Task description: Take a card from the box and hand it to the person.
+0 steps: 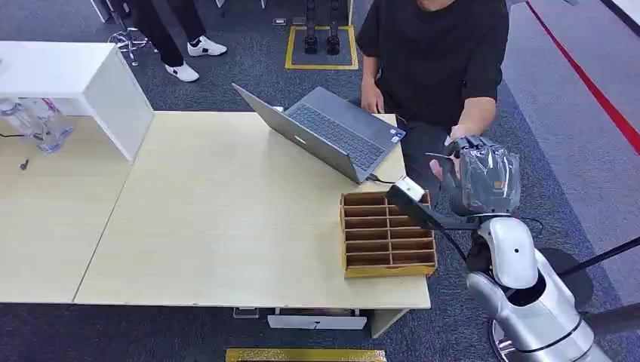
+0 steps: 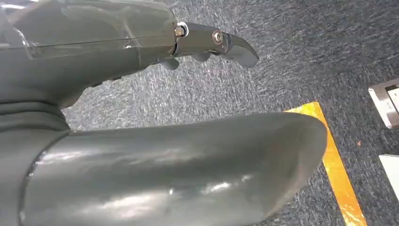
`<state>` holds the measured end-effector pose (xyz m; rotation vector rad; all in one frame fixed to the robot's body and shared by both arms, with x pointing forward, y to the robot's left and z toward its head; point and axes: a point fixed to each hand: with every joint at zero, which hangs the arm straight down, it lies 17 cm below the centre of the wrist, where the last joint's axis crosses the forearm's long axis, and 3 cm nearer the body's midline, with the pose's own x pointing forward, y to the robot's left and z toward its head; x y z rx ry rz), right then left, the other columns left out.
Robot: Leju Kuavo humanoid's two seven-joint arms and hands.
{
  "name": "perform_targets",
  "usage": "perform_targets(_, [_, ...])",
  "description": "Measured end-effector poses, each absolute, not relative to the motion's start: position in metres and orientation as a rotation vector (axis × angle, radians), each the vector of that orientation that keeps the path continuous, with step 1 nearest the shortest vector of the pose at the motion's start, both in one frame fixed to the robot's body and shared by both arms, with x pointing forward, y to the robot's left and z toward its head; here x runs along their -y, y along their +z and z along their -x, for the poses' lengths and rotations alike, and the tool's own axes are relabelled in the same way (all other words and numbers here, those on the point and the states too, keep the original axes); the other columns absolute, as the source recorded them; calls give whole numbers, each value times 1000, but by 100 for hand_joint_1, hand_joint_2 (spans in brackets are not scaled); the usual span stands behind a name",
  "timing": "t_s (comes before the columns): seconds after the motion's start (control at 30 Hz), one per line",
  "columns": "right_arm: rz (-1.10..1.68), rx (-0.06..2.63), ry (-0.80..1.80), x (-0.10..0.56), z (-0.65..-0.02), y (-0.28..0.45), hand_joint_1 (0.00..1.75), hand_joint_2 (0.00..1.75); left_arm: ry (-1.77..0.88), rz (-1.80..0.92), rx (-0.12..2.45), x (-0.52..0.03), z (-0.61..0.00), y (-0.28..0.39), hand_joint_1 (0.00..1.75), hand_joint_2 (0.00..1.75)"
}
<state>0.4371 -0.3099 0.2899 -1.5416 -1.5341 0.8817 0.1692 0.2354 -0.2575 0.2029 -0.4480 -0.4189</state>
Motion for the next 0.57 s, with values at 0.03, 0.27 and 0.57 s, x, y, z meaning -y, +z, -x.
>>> perform_targets(0.03, [1543, 1524, 879, 314, -439, 288, 119, 175, -422, -203, 449, -235, -170, -257, 0, 0])
perform_targets(0.27, [1549, 1450, 882, 336, -449, 271, 134, 175, -432, -202, 451, -234, -170, -257, 0, 0])
perform_targets(0.57, [1562, 1388, 902, 349, -454, 256, 44, 175, -441, -199, 453, -232, -171, -257, 0, 0])
